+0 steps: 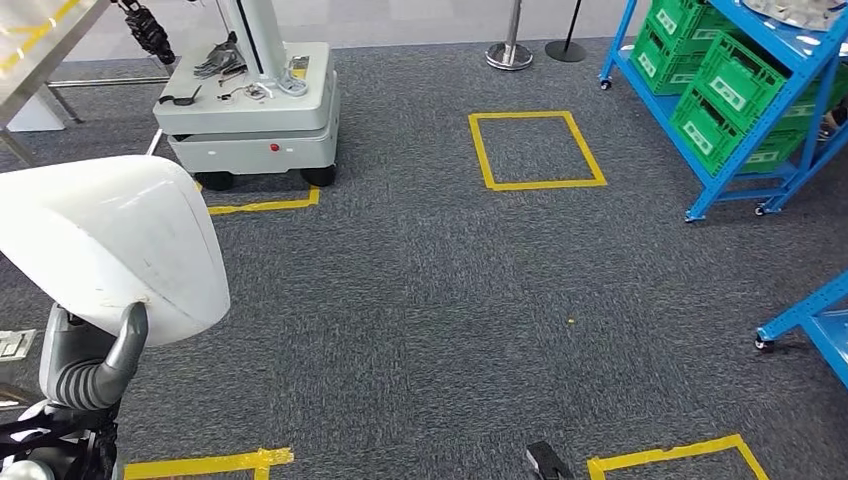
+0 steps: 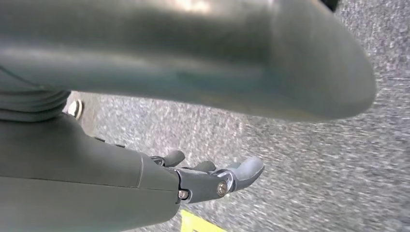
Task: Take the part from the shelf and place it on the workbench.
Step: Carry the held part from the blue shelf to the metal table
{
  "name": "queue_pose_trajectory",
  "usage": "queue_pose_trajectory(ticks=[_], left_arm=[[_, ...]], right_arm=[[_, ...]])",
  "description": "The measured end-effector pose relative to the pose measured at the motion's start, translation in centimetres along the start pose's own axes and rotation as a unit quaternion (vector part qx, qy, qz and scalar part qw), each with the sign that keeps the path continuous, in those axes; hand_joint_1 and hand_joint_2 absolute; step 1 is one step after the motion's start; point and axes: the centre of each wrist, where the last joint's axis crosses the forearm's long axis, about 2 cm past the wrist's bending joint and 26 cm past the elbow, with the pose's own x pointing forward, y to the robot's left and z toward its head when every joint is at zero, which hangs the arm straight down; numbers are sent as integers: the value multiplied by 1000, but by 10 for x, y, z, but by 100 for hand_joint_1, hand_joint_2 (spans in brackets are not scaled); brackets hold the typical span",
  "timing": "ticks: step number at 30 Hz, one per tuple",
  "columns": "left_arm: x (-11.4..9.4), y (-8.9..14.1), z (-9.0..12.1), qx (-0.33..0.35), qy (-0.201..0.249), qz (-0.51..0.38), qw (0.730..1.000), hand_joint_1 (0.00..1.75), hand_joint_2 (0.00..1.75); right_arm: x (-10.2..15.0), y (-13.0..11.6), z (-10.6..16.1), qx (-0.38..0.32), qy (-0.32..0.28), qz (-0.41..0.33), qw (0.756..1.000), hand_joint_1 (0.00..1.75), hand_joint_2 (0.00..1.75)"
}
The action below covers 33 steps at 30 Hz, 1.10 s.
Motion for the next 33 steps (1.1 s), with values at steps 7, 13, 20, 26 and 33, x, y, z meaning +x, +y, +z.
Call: queue_pose_trajectory(ticks=[7,13,20,26,33], left_arm=[[0,0,0,0,-1,0,1000,175,175],[0,0,1,1,1,0,1000,175,175],[1,0,0,1,-3,-2,1000,175,175],[4,-5,0,1,-5,-16,1000,175,175],[8,-17,14,4,3,-23,1000,175,175]], right_arm=[[1,0,0,1,-1,0,1000,0,0],[-1,0,0,0,1,-1,1000,0,0],[1,0,0,1,1,1,1000,0,0],[1,0,0,1,3,6,1000,0,0],[-3,-1,0,-1,-4,6,1000,0,0]])
